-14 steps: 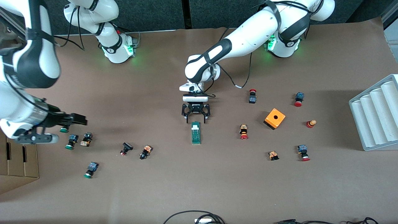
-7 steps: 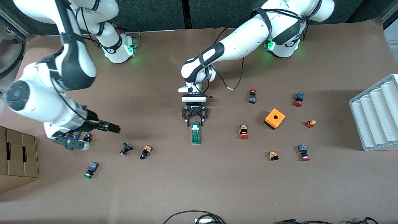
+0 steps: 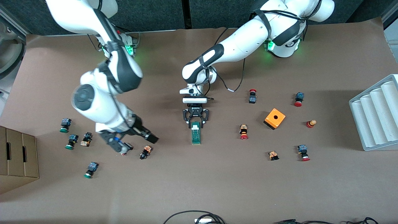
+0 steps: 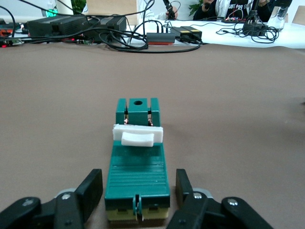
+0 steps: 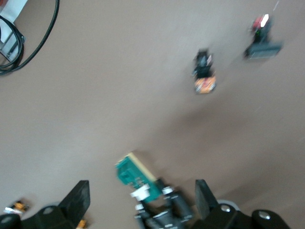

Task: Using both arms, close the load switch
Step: 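Reach the right gripper toward the white handle while the left gripper holds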

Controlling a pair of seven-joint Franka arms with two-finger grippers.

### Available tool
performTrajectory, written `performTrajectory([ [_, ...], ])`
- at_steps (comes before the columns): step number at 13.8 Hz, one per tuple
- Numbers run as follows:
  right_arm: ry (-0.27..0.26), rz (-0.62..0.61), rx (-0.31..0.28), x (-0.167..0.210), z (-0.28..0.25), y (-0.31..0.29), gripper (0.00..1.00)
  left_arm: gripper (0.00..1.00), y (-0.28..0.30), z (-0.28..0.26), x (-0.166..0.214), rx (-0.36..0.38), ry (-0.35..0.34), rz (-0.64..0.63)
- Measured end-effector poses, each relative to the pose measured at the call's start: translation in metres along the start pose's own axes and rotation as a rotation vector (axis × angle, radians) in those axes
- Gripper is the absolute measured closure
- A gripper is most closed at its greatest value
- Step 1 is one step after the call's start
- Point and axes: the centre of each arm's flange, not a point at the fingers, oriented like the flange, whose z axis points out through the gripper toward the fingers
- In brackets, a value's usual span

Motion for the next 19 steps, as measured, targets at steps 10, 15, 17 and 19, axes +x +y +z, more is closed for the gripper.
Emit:
performTrajectory([
  [10, -0.008, 0.504, 0.032, -0.096, 0.106, -0.037, 0.0, 0.29, 0.003, -0.005, -0.008, 0.011, 0.033, 0.011],
  [15, -0.001, 0.568, -0.009, -0.128, 0.151, -0.031, 0.13, 0.29, 0.004, -0.006, -0.014, 0.021, 0.061, 0.008],
  [17, 0.005, 0.574, -0.021, -0.126, 0.161, -0.025, 0.15, 0.28, 0.004, -0.006, -0.014, 0.021, 0.063, 0.007],
  [19, 0.009, 0.574, -0.026, -0.127, 0.17, -0.019, 0.17, 0.28, 0.004, -0.007, -0.015, 0.021, 0.066, 0.007],
])
